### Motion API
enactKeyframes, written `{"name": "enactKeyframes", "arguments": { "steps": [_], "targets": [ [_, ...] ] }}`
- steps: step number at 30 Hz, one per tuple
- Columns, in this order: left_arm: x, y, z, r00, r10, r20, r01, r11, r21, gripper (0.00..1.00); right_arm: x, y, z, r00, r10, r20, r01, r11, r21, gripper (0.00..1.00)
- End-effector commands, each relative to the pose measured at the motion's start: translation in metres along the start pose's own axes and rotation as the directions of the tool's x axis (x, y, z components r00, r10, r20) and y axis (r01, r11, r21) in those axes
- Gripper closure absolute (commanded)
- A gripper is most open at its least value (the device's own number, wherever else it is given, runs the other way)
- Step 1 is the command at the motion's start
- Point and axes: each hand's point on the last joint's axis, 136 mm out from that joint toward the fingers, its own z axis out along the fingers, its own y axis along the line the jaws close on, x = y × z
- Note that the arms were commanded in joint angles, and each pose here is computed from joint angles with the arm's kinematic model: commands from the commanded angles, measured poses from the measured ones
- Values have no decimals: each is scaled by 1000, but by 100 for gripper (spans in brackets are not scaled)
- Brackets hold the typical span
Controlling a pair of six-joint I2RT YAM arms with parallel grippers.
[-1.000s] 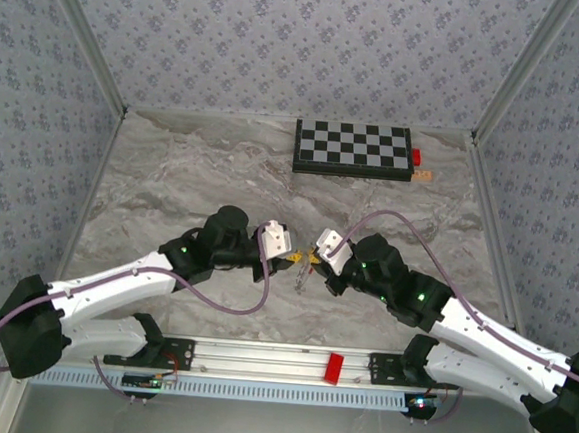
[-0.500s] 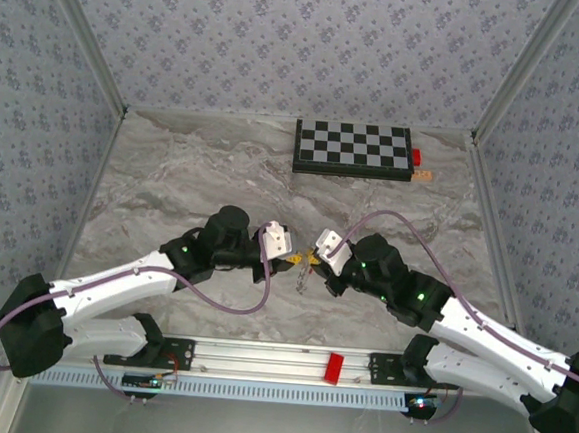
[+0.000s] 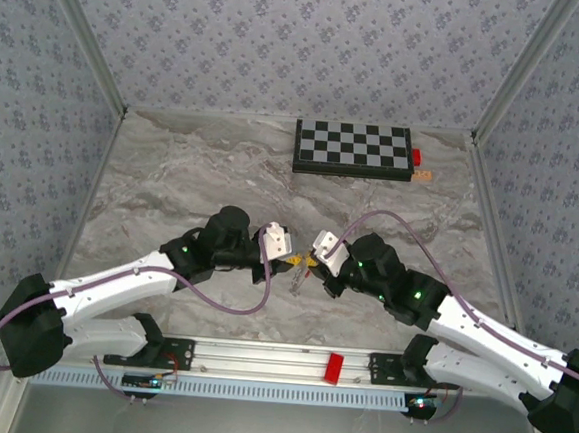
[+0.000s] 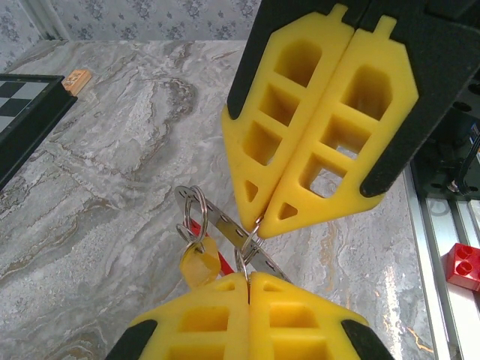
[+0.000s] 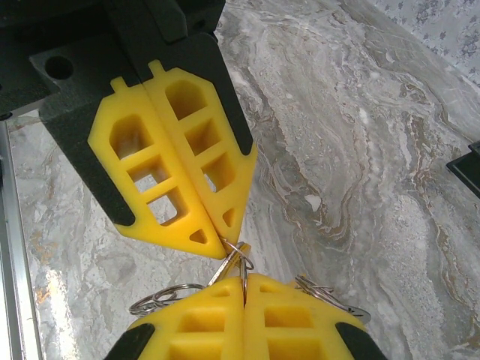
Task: Put the keys on the keyring
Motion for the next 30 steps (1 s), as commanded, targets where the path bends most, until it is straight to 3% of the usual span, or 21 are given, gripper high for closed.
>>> {"name": "enactKeyframes", "arguments": {
  "steps": [1, 13, 30],
  "targets": [
    [-21, -7, -2, 998, 40, 58, -43, 998, 44, 100, -12, -2, -4, 999, -11, 33, 11, 1000, 11, 100],
    [-17, -10, 3, 998, 57, 28, -58, 997, 46, 100, -8, -25, -10, 985, 172, 32, -173, 984, 47, 100],
    [-16, 1, 4, 997, 75, 27, -74, 997, -26, 100, -9, -31, -10, 987, 154, 48, -157, 986, 55, 100]
  ]
}}
